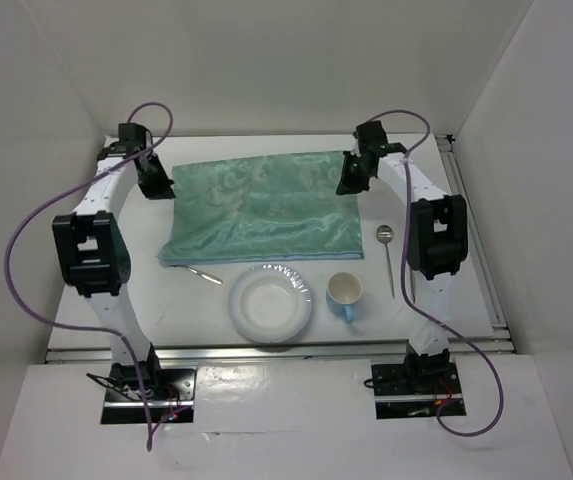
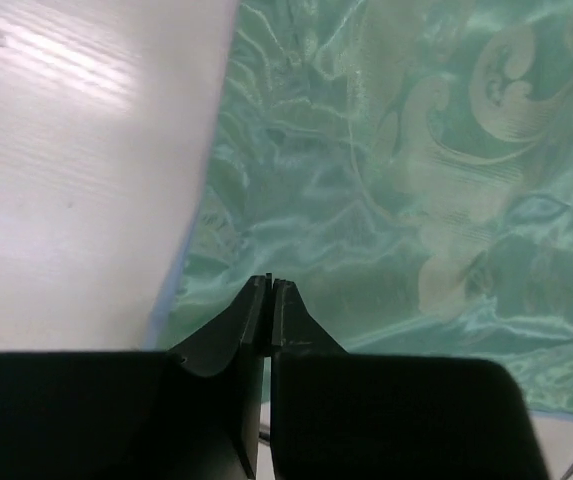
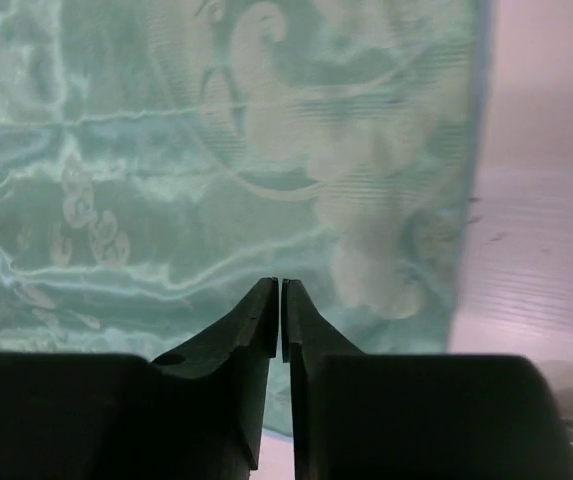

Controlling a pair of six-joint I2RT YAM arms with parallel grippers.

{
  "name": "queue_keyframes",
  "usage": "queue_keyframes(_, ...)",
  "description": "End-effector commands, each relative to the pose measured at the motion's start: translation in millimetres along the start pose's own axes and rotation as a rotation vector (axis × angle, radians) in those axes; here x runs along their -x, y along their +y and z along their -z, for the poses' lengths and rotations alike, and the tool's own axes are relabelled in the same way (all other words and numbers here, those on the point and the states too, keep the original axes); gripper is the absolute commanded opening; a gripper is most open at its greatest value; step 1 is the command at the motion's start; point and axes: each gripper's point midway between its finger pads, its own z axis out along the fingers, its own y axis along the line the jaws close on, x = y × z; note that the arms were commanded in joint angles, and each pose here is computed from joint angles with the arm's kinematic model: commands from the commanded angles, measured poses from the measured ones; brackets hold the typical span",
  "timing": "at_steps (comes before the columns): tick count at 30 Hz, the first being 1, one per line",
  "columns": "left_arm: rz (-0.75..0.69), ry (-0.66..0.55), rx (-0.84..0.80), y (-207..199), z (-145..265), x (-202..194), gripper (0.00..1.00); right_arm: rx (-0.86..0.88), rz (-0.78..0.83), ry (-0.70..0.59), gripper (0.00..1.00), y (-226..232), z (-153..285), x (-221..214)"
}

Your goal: Set the dinner table for one person

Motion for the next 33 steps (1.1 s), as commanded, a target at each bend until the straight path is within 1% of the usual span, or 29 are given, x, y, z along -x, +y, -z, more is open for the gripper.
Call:
queue_keyframes(1,-0.023,0.109,0.022,-14,-36,-18,0.11,0.0,0.065,0.024,0.17,26,-2,-11)
queue_keyframes(2,-0.023,0.185,0.055,-8,-55,-34,0.11,0.015,0.063,0.043,0.12,31,-7,-18)
queue_keyframes(3,-0.03,0.201,0.071,-9,-62,-36,0.11,0.015,0.063,0.044,0.11,31,-11,-18)
queue_keyframes(4,-0.046,0.189,0.071,-18,-65,-30,0.11,0.038,0.052,0.06,0.11,33,-18,-23)
queue_keyframes(5,-0.036,0.19,0.109,-13,-70,-29,0.11,0.041,0.043,0.052,0.1,34,-18,-21)
queue_keyframes(6,-0.037,0.242,0.152,-8,-80,-43,0.11,0.046,0.038,0.08,0.08,32,-24,-30)
queue_keyframes(8,-0.042,0.231,0.175,-9,-82,-41,0.11,0.05,0.026,0.095,0.08,30,-31,-36)
queue_keyframes(10,-0.051,0.218,0.153,-16,-90,-42,0.12,0.033,0.006,0.133,0.07,23,-42,-49)
queue_keyframes(12,-0.057,0.248,0.152,-17,-99,-52,0.12,0.023,-0.024,0.141,0.05,16,-45,-53)
queue_keyframes(13,-0.057,0.243,0.149,-19,-102,-49,0.12,-0.001,-0.028,0.158,0.05,9,-48,-61)
queue_keyframes(14,-0.065,0.269,0.146,-21,-112,-58,0.12,-0.004,-0.039,0.162,0.04,8,-50,-65)
queue_keyframes(16,-0.073,0.3,0.158,-22,-119,-67,0.12,-0.032,-0.073,0.169,0.02,-9,-53,-69)
queue_keyframes(17,-0.073,0.294,0.155,-23,-123,-64,0.12,-0.037,-0.084,0.18,0.02,-12,-52,-77)
queue_keyframes(18,-0.08,0.328,0.16,-19,-128,-73,0.12,-0.037,-0.111,0.182,0.02,-19,-50,-78)
queue_keyframes(19,-0.09,0.319,0.153,-21,-127,-69,0.12,-0.032,-0.12,0.184,0.02,-23,-48,-81)
queue_keyframes(20,-0.096,0.336,0.147,-24,-131,-76,0.12,-0.043,-0.132,0.197,0.01,-31,-42,-93)
queue_keyframes(22,-0.113,0.356,0.133,-24,-138,-81,0.12,-0.049,-0.146,0.192,0.01,-39,-39,-98)
queue_keyframes(23,-0.123,0.357,0.112,-33,-139,-82,0.12,-0.076,-0.161,0.204,0.01,-51,-37,-105)
queue_keyframes(25,-0.142,0.353,0.104,-38,-144,-82,0.12,-0.095,-0.174,0.21,0.0,-60,-34,-111)
queue_keyframes(29,-0.165,0.359,0.058,-54,-148,-85,0.13,-0.125,-0.193,0.206,0.0,-73,-31,-112)
queue_keyframes(30,-0.175,0.342,0.043,-62,-147,-82,0.13,-0.124,-0.184,0.206,0.0,-72,-28,-111)
queue_keyframes(33,-0.177,0.323,0.033,-66,-148,-77,0.13,-0.146,-0.175,0.171,0.0,-74,-28,-96)
